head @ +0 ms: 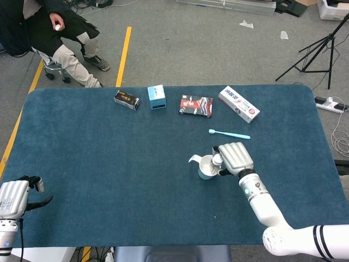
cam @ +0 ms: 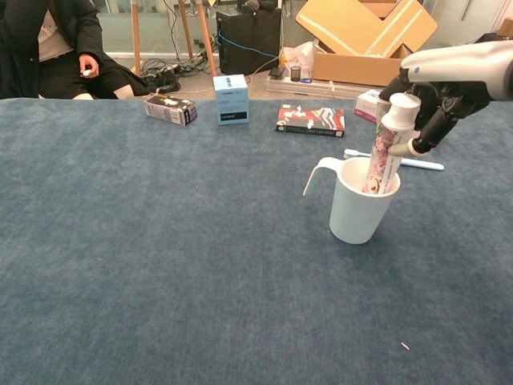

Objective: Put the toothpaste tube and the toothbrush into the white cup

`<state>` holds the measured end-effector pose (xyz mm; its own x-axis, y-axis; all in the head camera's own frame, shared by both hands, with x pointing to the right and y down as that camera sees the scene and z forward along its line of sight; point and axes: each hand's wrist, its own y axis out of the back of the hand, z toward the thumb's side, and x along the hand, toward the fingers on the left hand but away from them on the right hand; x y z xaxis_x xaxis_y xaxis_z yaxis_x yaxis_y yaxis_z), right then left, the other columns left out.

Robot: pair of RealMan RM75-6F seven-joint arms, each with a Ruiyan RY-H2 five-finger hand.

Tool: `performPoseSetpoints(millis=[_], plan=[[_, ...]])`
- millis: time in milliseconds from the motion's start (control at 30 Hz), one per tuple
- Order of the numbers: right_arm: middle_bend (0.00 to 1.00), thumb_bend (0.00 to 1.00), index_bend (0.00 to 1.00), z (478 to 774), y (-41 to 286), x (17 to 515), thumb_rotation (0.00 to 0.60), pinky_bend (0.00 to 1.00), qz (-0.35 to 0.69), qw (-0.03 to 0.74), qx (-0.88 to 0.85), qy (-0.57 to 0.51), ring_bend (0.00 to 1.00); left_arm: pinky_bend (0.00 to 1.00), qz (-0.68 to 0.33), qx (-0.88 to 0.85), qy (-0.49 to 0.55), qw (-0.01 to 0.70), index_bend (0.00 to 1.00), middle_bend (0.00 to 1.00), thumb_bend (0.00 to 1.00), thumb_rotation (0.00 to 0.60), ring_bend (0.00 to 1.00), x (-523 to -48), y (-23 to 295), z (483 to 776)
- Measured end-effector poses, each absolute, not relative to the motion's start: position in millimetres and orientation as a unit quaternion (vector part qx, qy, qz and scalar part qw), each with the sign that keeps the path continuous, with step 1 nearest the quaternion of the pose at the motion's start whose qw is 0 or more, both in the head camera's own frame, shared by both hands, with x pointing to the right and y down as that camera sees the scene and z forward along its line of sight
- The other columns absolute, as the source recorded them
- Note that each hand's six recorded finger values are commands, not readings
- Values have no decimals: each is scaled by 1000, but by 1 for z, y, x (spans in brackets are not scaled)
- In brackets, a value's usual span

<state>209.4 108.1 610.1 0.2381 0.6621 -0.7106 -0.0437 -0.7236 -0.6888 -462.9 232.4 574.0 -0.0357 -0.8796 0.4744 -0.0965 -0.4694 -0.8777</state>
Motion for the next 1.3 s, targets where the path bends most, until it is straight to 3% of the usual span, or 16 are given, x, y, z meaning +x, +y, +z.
performPoseSetpoints(millis=[467, 933, 1300], plan=[[1000, 298, 703, 637, 118, 213, 600, 1000, 595, 296, -723, -192, 1000, 632, -597, -612, 404, 324, 661, 621, 42, 600, 533, -464, 231, 572], [1000, 287, 702, 647, 121, 215, 600, 1000, 593, 286, -728, -192, 1000, 631, -598, -612, 404, 324, 661, 621, 43, 600, 533, -464, 231, 572], [1000, 220, 508, 643, 121, 211, 600, 1000, 578, 281, -739, -201, 1000, 632, -596, -613, 405, 325, 661, 621, 42, 600, 533, -463, 231, 571]])
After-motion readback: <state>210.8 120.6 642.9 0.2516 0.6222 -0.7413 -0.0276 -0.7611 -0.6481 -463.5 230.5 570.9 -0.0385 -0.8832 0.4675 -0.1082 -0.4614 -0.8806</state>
